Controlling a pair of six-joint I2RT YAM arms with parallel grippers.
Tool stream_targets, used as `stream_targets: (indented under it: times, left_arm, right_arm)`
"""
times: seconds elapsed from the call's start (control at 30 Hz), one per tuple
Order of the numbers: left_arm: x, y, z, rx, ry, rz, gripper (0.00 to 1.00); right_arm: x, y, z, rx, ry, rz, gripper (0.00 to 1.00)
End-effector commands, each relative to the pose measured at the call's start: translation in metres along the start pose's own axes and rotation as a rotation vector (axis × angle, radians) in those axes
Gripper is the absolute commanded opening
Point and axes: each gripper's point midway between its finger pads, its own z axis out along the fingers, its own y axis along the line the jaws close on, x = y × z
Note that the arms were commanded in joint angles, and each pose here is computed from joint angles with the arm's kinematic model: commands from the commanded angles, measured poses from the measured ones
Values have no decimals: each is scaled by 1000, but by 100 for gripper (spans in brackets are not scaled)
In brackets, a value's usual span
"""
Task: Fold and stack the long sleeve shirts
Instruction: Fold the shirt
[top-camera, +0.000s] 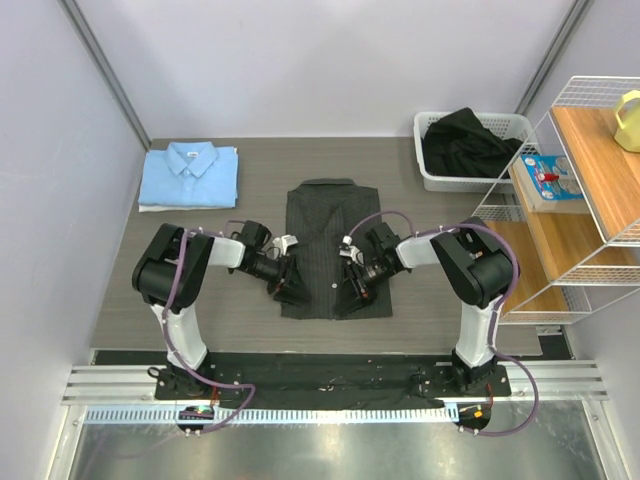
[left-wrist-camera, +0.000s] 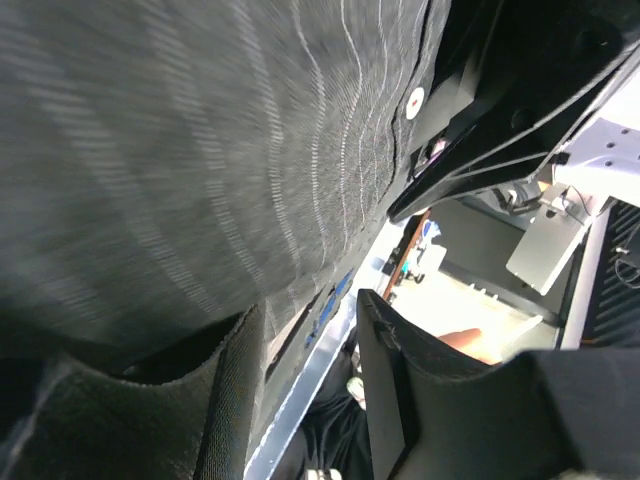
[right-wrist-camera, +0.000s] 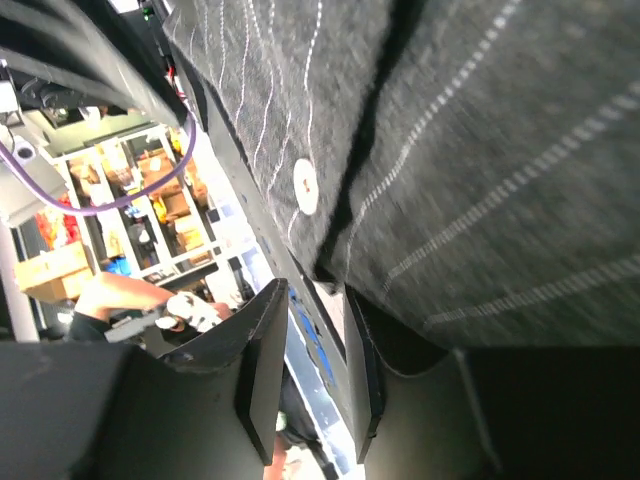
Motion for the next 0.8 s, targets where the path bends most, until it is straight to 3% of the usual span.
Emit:
stream_targets:
  times: [0.0, 0.17, 0.23, 0.3, 0.4, 0.43, 0.5, 0.57, 0.6, 0.63, 0.77]
  left_arm:
    - [-21, 16, -27, -87, -76, 21, 45]
    - [-25, -44, -57, -8, -173, 290, 52]
    - [-29, -73, -77, -75, -254, 481, 57]
    - [-21, -76, -88, -277, -267, 754, 61]
    - [-3, -76, -79, -507, -206, 1123, 63]
    - [-3, -66, -89, -642, -235, 1188, 63]
    - [10, -76, -71, -699, -200, 1419, 63]
    - [13, -65, -70, -844, -206, 1528, 64]
    - [25, -70, -55, -832, -176, 1632, 64]
    - [20, -75, -53, -878, -215, 1672, 64]
    - [34, -67, -16, -928, -149, 1829, 60]
  right_arm:
    - [-1, -20, -16, 96, -14, -54, 36]
    - [-38, 66, -53, 34, -189, -269, 38]
    - [-56, 82, -65, 60, -249, -351, 38]
    - [-74, 88, -72, 99, -290, -421, 38]
    - [-97, 75, -68, 147, -286, -443, 38]
    - [-103, 72, -66, 152, -286, -445, 37]
    - [-119, 61, -59, 170, -278, -453, 37]
    - [-133, 50, -55, 200, -279, -474, 37]
    - [-142, 44, -52, 208, -275, -473, 37]
    - [-148, 39, -49, 214, -272, -476, 37]
    - [-162, 21, -43, 242, -261, -491, 36]
